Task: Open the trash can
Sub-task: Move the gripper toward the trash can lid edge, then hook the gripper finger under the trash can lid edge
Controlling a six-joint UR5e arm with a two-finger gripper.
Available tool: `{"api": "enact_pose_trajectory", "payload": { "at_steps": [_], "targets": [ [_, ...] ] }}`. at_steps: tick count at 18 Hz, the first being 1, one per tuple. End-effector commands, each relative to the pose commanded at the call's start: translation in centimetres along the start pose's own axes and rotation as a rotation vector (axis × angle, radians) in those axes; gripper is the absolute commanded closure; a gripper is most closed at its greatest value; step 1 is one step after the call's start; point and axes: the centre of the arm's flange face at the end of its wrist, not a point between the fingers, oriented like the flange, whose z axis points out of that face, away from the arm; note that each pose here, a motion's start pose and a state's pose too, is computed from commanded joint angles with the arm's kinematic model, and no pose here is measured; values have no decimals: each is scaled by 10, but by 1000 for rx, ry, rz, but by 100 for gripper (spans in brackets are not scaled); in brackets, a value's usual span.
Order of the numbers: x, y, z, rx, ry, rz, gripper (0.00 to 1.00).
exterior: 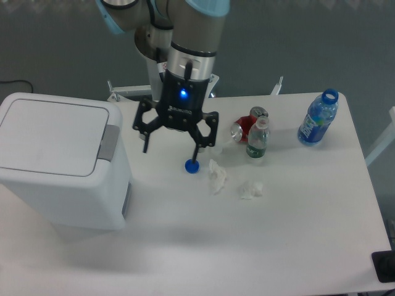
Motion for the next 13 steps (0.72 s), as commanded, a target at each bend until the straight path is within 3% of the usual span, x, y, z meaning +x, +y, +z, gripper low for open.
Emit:
{"api": "enact_pose_trajectory", "payload": {
  "at_steps": [13],
  "targets": [
    [20, 3, 13, -21, 33, 24, 0]
  ]
}}
